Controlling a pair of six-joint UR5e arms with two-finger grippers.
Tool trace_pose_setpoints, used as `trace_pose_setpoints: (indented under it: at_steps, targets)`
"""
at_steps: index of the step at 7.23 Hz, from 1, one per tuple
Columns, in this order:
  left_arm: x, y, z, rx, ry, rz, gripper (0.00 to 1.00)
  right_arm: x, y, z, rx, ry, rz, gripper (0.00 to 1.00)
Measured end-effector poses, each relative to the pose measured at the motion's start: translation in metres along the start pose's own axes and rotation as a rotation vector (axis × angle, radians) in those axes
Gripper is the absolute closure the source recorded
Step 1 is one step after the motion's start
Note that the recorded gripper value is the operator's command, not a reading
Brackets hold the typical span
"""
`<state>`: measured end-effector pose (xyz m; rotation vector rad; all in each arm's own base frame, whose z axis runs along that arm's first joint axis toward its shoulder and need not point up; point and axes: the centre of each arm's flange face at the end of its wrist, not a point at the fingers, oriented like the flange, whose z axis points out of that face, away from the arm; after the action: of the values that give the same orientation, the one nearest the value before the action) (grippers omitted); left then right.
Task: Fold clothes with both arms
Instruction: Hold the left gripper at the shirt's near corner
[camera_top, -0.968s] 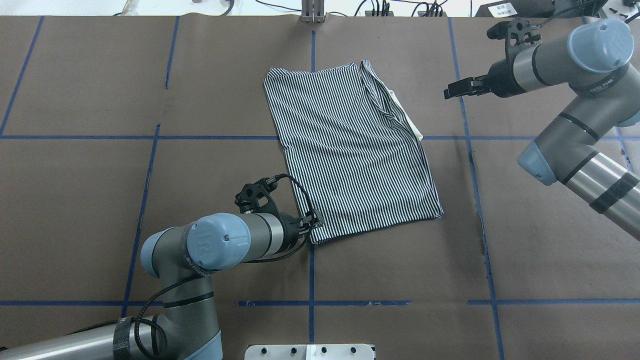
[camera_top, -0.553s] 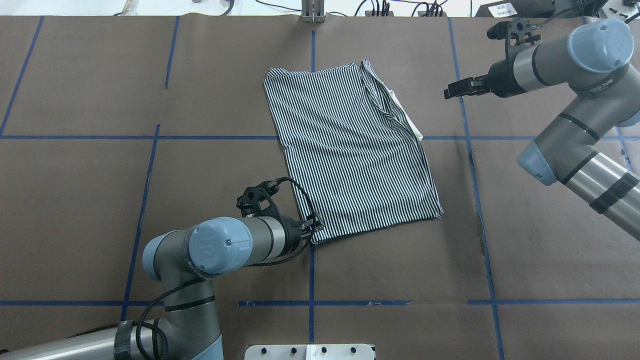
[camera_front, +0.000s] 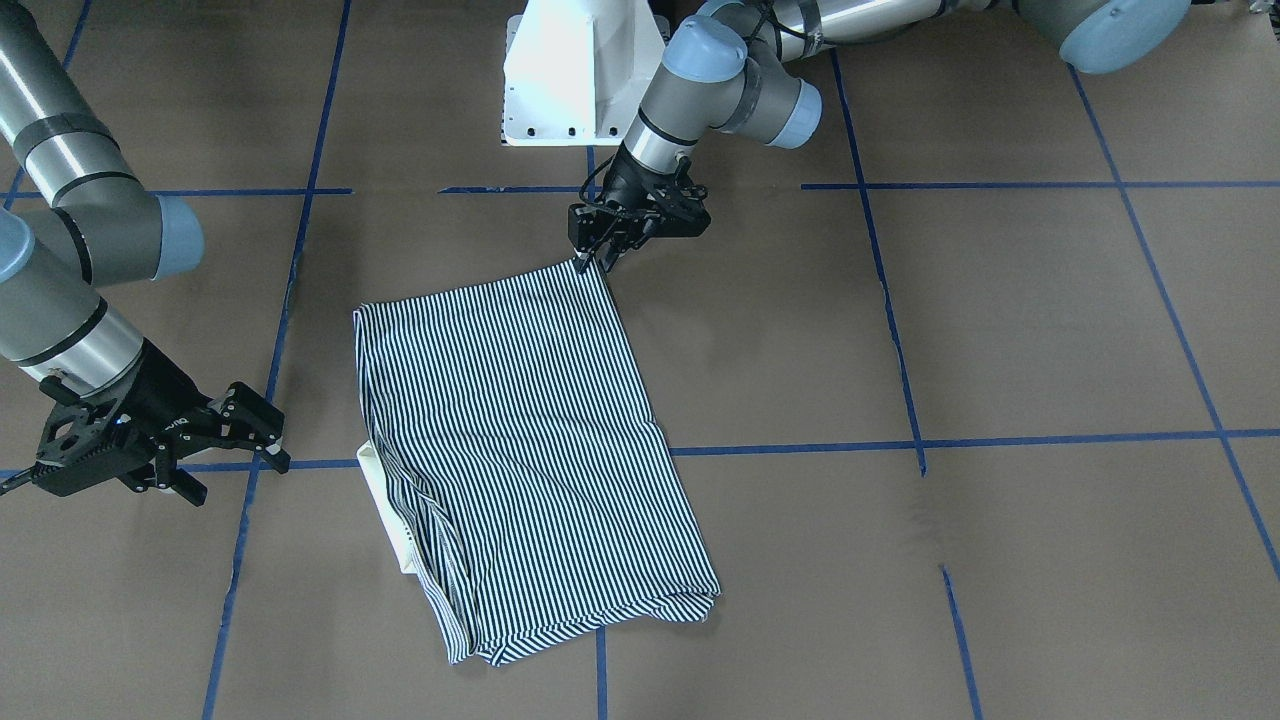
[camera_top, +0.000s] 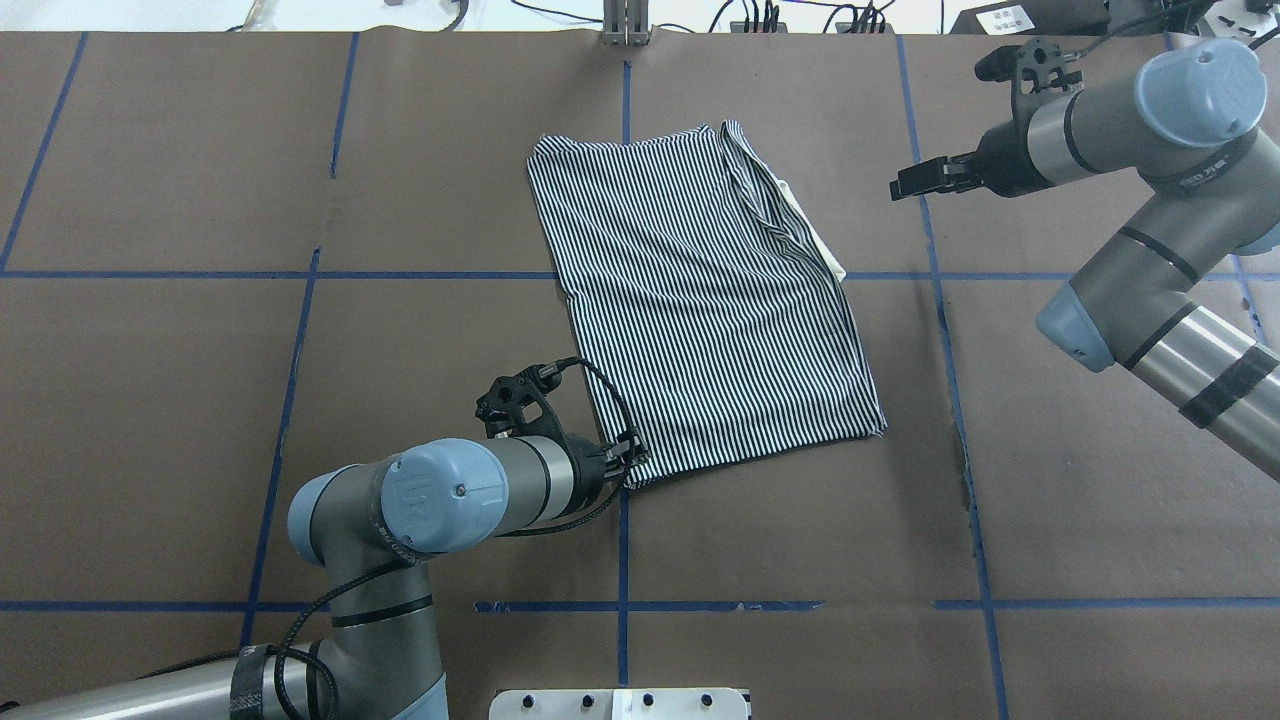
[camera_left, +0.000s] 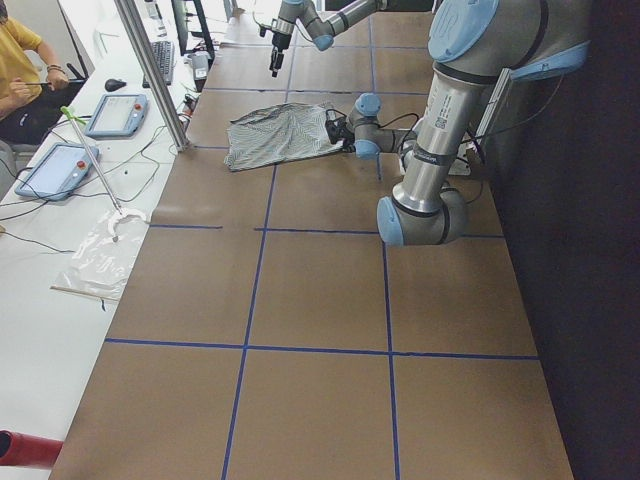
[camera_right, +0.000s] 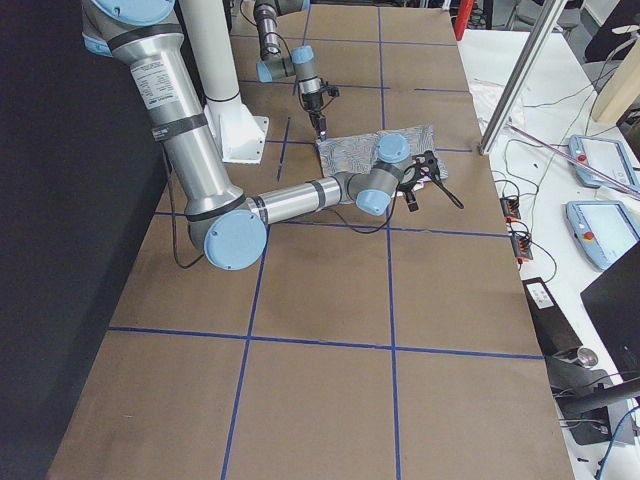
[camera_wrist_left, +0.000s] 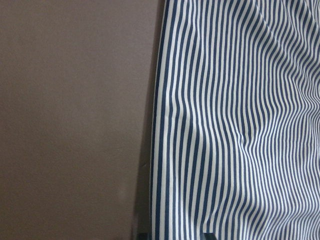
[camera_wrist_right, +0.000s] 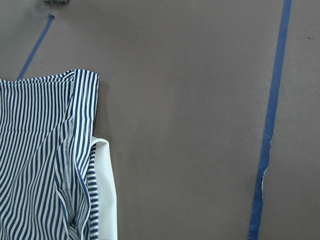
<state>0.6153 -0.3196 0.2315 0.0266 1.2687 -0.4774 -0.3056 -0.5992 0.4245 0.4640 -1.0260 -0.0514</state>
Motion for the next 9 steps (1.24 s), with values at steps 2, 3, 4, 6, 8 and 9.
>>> trace_pose_setpoints:
  at_steps: [2, 3, 4, 6, 8, 9]
  targets:
    - [-0.0008, 0.0031, 0.0007, -0.003, -0.002, 0.003, 0.53, 0.0002, 0.0001, 0.0001, 0.0, 0.0, 0.0, 0.0]
    - [-0.0014, 0.0054, 0.0013, -0.006, -0.003, 0.004, 0.53, 0.0013, 0.0009, 0.0003, -0.001, 0.001, 0.001, 0.0]
    - [-0.0019, 0.0075, 0.0019, -0.009, -0.004, 0.006, 0.59, 0.0031, 0.0023, 0.0006, -0.002, 0.003, 0.003, 0.0]
    - [-0.0026, 0.0089, 0.0033, -0.01, -0.007, 0.007, 0.86, 0.0043, 0.0031, 0.0007, -0.003, 0.005, 0.003, 0.0]
    - [-0.003, 0.0089, 0.0042, -0.009, -0.009, 0.008, 1.0, 0.0052, 0.0036, 0.0008, -0.003, 0.006, 0.005, 0.0]
    - [-0.0024, 0.009, 0.0037, -0.009, -0.008, 0.012, 1.0, 0.0058, 0.0039, 0.0008, -0.004, 0.007, 0.006, 0.0]
